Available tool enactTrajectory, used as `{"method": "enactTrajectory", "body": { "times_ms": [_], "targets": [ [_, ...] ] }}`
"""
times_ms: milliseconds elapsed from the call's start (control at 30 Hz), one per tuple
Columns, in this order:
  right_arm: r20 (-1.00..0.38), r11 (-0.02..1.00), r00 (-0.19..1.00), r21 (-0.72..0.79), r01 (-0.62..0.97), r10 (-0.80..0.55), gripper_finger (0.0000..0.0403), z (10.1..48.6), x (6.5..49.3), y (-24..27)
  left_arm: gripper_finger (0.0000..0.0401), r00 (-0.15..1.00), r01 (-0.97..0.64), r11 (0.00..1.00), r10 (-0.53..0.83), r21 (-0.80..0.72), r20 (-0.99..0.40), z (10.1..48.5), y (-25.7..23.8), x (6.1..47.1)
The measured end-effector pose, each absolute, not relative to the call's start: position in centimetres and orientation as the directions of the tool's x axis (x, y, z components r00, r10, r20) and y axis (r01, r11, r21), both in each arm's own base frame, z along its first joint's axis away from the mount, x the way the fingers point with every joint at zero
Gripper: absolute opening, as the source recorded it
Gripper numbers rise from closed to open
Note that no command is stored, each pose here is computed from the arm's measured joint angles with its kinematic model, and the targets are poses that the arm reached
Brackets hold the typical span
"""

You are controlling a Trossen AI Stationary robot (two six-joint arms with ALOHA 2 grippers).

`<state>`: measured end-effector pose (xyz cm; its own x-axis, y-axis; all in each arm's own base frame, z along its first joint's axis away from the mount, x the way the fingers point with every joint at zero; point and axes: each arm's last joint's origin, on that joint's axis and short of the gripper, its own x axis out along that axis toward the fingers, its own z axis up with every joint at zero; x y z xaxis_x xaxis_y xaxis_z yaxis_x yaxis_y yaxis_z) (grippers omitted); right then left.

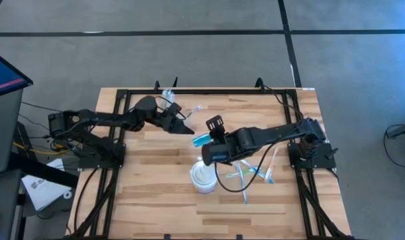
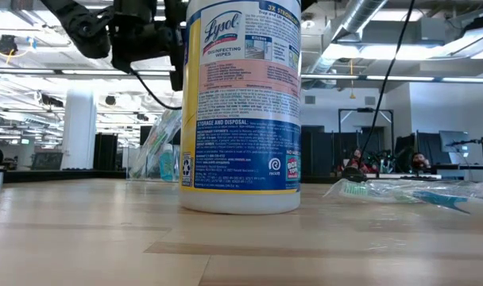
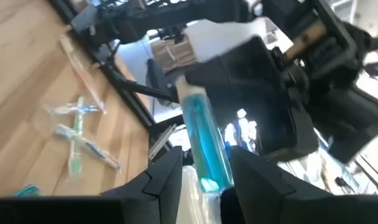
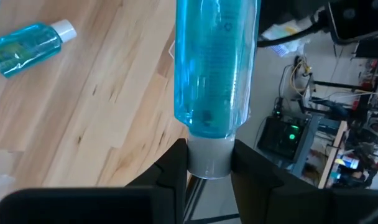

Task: Pick & Place toothbrushing station
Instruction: Put the right blue mouthwash into the transparent organizer

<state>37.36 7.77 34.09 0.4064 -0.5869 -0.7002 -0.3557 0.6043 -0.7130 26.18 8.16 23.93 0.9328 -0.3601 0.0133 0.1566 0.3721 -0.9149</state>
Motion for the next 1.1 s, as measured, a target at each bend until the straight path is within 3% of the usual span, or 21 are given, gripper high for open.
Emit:
{"method": "enactTrajectory", "body": {
  "times_ms": [367, 800, 1100],
  "targets": [
    [-0.693, 0.582, 0.422, -0.720, -0.378, -0.584, 0.0085, 34.1, 37.5, 8.0, 0.0131, 0.911, 0.140, 0.312, -0.413, -0.940, -0.001, 25.4, 8.6, 27.0],
    [-0.698, 0.578, 0.424, -0.716, -0.391, -0.577, 0.0085, 34.1, 37.5, 8.0, 0.0131, 0.835, 0.072, 0.189, -0.548, -0.979, -0.044, 24.1, 8.6, 29.9],
    [-0.694, 0.581, 0.429, -0.719, -0.381, -0.578, 0.0085, 34.2, 37.4, 8.2, 0.0131, 0.794, 0.123, 0.188, -0.608, -0.974, -0.017, 25.5, 8.6, 31.2]
  ]
}}
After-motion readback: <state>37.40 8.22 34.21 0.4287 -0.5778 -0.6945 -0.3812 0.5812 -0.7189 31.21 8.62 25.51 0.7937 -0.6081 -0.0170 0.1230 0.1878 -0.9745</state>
